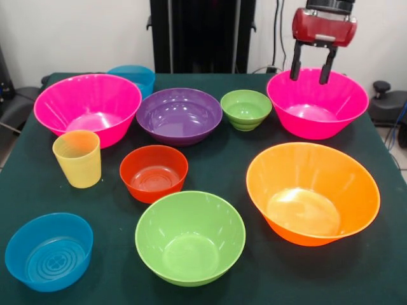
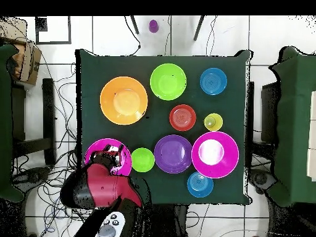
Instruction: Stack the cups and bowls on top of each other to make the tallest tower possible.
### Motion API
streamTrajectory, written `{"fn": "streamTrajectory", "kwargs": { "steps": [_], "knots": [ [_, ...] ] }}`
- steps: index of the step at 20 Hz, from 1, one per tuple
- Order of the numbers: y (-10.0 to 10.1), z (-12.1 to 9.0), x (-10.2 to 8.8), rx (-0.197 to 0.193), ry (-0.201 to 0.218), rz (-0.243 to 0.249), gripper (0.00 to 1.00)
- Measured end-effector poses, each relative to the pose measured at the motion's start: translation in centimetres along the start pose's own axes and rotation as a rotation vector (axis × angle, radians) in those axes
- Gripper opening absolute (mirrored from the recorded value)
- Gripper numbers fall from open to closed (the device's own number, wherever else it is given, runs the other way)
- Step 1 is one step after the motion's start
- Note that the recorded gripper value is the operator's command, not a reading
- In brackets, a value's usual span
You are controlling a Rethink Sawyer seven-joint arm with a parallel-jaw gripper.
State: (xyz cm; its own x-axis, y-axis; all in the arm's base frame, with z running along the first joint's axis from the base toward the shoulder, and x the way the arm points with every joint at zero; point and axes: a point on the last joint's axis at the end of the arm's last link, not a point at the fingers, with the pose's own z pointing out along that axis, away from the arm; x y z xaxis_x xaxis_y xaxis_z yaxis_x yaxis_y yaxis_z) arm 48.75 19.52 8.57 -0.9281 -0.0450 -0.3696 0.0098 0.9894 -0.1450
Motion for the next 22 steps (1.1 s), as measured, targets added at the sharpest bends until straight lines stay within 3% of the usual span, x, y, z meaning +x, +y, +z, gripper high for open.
{"fn": "streamTrajectory", "kwargs": {
  "steps": [6, 7, 12, 22],
  "knots": [
    [-1.7, 0.8, -1.1, -0.002, -0.011, 0.056, 1.00],
    [-2.8, 1.5, -1.5, 0.002, -0.024, 0.082, 1.00],
    [-4.9, 3.6, -1.6, 0.017, -0.058, 0.127, 1.00],
    [-6.3, 7.1, 0.9, 0.011, -0.054, 0.111, 1.00]
  ]
}}
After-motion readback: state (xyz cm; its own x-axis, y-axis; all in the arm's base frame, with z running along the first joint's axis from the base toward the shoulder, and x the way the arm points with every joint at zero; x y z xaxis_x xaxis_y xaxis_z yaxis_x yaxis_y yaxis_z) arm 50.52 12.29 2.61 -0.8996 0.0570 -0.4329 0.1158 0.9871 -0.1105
